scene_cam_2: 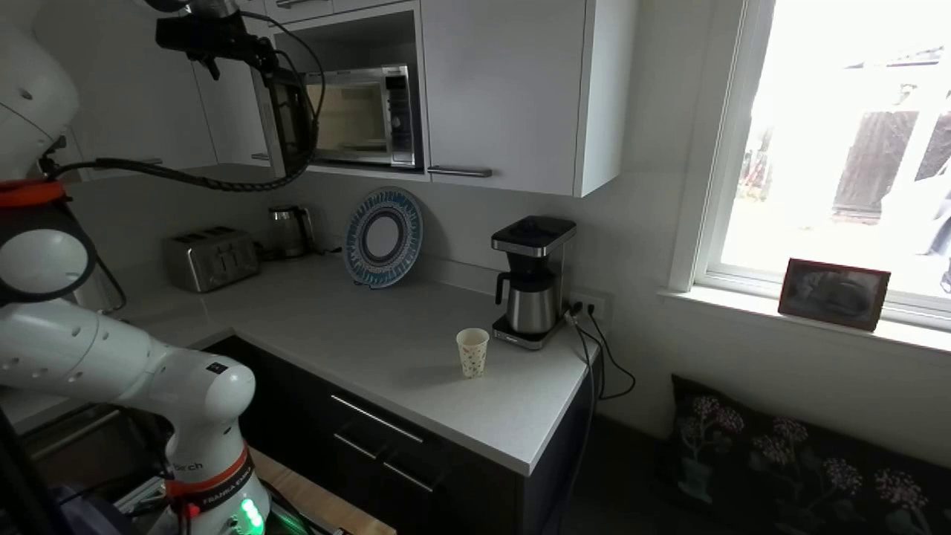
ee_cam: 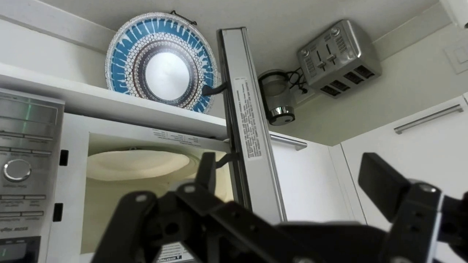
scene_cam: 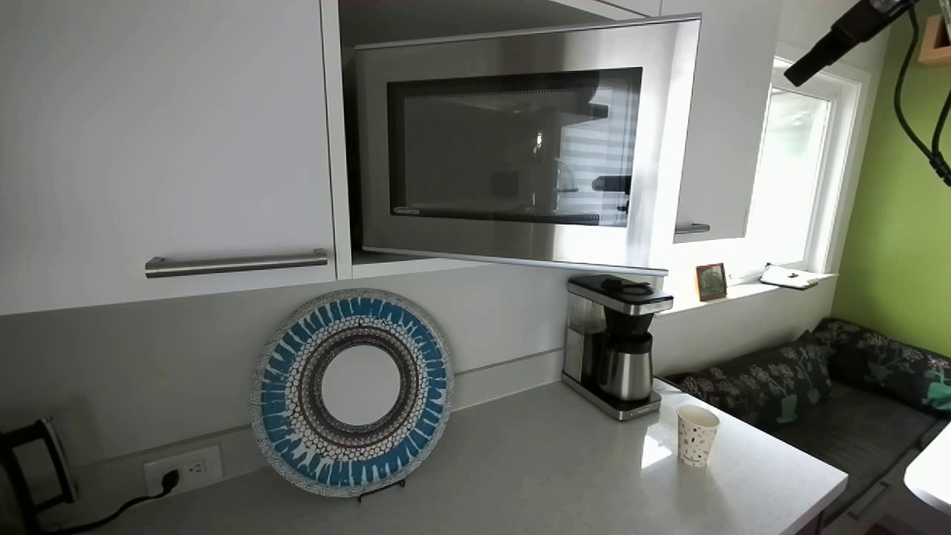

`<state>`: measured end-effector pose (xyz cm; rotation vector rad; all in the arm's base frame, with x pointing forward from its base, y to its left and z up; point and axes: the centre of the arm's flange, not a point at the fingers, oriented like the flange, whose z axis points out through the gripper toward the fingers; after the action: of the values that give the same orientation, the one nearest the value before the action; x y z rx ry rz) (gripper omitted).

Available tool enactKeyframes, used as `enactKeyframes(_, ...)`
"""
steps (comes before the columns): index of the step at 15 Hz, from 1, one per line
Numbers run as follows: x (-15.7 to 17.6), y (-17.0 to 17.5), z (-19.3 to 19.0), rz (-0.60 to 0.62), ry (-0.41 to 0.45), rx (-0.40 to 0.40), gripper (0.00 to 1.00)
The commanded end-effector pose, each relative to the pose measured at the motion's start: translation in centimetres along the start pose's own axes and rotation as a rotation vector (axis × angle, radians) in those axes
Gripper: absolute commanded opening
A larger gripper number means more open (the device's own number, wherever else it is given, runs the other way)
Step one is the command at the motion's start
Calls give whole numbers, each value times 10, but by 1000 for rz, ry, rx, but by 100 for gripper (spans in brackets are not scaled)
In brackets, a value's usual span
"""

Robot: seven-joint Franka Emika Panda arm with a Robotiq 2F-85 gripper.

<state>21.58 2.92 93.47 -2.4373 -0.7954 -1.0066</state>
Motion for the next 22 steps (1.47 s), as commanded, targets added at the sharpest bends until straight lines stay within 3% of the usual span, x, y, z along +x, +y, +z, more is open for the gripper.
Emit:
enactKeyframes(1, 14, -9, 23, -55, 26, -4, 100)
enactKeyframes(5, 27, -25, 37, -100, 42, -62, 100)
enactKeyframes(6, 27, -19, 30, -72, 36, -29, 100)
enactKeyframes(10, 29, -19, 32, -72, 37, -31, 100)
enactKeyframes(17, 34, -76, 21, -132, -8, -254, 98)
enactKeyframes(18, 34, -82, 23, -141, 1, -286, 74)
enactKeyframes(20, 36, -92, 28, -148, 15, -316, 68)
enactKeyframes(22, 40, -95, 37, -147, 31, -341, 51)
